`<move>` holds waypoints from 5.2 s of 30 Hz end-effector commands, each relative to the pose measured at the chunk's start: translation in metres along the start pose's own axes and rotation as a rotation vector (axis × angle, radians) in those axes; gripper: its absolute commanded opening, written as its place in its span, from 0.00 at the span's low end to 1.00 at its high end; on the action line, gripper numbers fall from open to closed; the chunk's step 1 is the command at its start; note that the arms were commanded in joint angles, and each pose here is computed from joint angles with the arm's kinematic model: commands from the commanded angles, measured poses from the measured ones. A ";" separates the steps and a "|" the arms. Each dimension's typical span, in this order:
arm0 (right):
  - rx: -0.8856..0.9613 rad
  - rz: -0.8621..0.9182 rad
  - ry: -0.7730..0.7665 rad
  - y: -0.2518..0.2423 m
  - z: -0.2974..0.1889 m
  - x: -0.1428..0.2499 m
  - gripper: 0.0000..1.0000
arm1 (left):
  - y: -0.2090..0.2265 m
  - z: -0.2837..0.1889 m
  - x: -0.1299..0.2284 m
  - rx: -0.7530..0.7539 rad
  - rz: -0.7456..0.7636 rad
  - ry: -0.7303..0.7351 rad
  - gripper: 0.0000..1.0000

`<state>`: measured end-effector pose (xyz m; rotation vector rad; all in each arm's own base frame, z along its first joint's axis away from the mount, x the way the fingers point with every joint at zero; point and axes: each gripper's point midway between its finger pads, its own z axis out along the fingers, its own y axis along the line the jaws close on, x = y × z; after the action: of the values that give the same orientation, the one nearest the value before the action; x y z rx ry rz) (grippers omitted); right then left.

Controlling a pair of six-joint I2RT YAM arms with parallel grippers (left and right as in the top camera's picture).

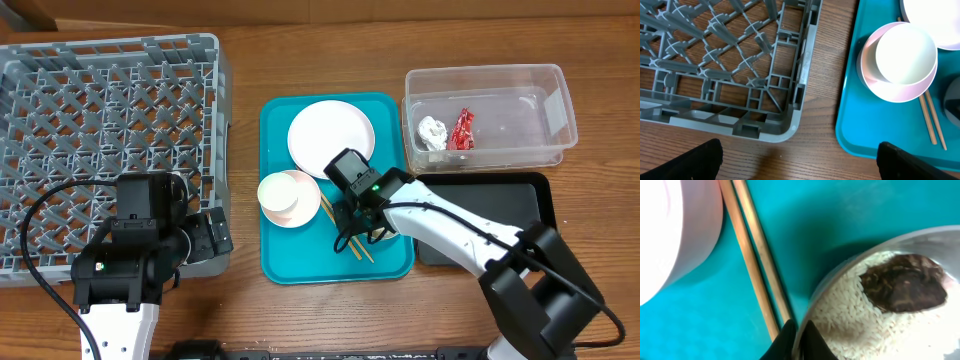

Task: Sort waste into correct bins and load items into the dishwasher

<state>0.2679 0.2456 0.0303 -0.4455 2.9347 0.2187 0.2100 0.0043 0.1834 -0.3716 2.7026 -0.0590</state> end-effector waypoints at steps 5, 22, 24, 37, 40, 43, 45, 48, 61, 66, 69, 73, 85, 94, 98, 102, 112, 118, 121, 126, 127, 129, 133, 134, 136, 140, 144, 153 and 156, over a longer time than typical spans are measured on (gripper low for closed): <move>-0.060 0.107 -0.206 0.001 -0.086 -0.037 0.04 | -0.003 -0.006 -0.006 0.016 -0.011 -0.024 1.00; -0.886 0.514 -0.233 -0.125 -0.160 -0.021 0.04 | -0.003 -0.006 -0.006 0.016 -0.011 -0.026 0.99; -1.048 0.544 -0.297 -0.136 -0.170 -0.018 0.04 | -0.003 -0.006 -0.006 0.016 -0.011 -0.026 1.00; -1.341 0.864 -0.483 -0.216 -0.165 0.009 0.04 | -0.003 -0.006 -0.006 0.016 -0.011 -0.026 1.00; -1.366 0.991 -0.460 -0.232 -0.167 0.013 0.04 | -0.003 -0.006 -0.006 0.016 -0.011 -0.026 1.00; -1.379 1.048 -0.450 -0.239 -0.168 0.016 0.04 | -0.003 -0.006 -0.006 0.016 -0.011 -0.026 1.00; -1.386 1.063 -0.437 -0.239 -0.168 0.016 0.04 | -0.003 -0.006 -0.006 0.016 -0.011 -0.026 1.00; -1.386 1.063 -0.436 -0.239 -0.168 0.016 0.04 | -0.003 -0.006 -0.006 0.016 -0.011 -0.025 1.00; -1.307 0.937 -0.437 -0.221 -0.156 0.010 0.04 | -0.004 -0.006 -0.007 0.017 -0.011 -0.029 1.00; -1.326 0.730 -0.478 -0.195 -0.162 0.001 0.04 | -0.004 -0.006 -0.007 0.017 -0.011 -0.028 1.00; -1.170 0.888 -0.343 -0.202 -0.130 0.008 0.04 | -0.004 -0.006 -0.007 0.016 -0.010 -0.027 1.00; -1.324 0.698 -0.482 -0.189 -0.162 0.002 0.04 | -0.003 -0.006 -0.006 0.016 -0.010 -0.025 1.00; -1.148 0.599 -0.406 -0.164 -0.172 -0.009 0.04 | -0.004 -0.006 -0.007 0.016 -0.007 -0.029 1.00; -0.574 0.304 -0.340 -0.133 -0.194 -0.041 0.04 | -0.004 -0.006 -0.008 0.017 -0.007 -0.031 1.00; -0.447 0.061 -0.397 -0.086 -0.182 -0.069 0.04 | -0.004 -0.006 -0.008 0.017 -0.007 -0.032 1.00; -0.310 -0.169 -0.472 -0.042 -0.160 -0.096 0.04 | -0.004 -0.006 -0.008 0.018 -0.007 -0.032 1.00; -0.150 -0.401 -0.508 0.020 -0.061 -0.138 0.04 | -0.004 -0.006 -0.008 0.017 -0.008 -0.031 1.00; -0.172 -0.405 -0.469 0.023 -0.023 -0.139 0.11 | -0.004 -0.006 -0.007 0.017 -0.008 -0.028 1.00; -0.209 -0.412 -0.464 0.029 -0.031 -0.136 0.27 | -0.004 -0.006 -0.007 0.016 -0.007 -0.028 1.00; -0.250 -0.330 -0.473 0.036 -0.092 -0.137 0.43 | -0.003 -0.006 -0.007 0.013 -0.007 -0.030 1.00; -0.288 -0.302 -0.471 0.042 -0.109 -0.135 0.44 | -0.003 -0.006 -0.007 0.013 -0.007 -0.030 1.00; -0.395 -0.244 -0.469 0.056 -0.138 -0.129 0.44 | -0.003 -0.006 -0.007 0.013 -0.007 -0.030 1.00; -0.474 -0.096 -0.341 0.072 -0.128 -0.108 0.44 | -0.003 -0.006 -0.007 0.013 -0.007 -0.030 1.00; -0.473 -0.089 -0.323 0.075 -0.123 -0.105 0.43 | -0.003 -0.006 -0.007 0.013 -0.007 -0.030 1.00; -0.467 -0.083 -0.270 0.084 -0.107 -0.096 0.43 | -0.003 -0.006 -0.007 0.014 -0.007 -0.029 1.00; -0.449 -0.062 -0.167 0.099 -0.071 -0.080 0.43 | -0.004 -0.006 -0.007 0.017 -0.008 -0.029 1.00; -0.400 -0.051 -0.119 0.100 -0.043 -0.072 0.36 | -0.004 -0.006 -0.007 0.017 -0.008 -0.028 1.00; -0.310 0.035 -0.089 0.086 -0.017 -0.071 0.08 | -0.004 -0.006 -0.006 0.016 -0.008 -0.025 1.00; -0.299 0.044 -0.084 0.083 -0.017 -0.070 0.04 | -0.004 -0.006 -0.006 0.016 -0.008 -0.025 1.00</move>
<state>0.3045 0.3435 0.0722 -0.4219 2.8313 0.6923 0.2114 0.0044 0.1841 -0.3708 2.6965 -0.0600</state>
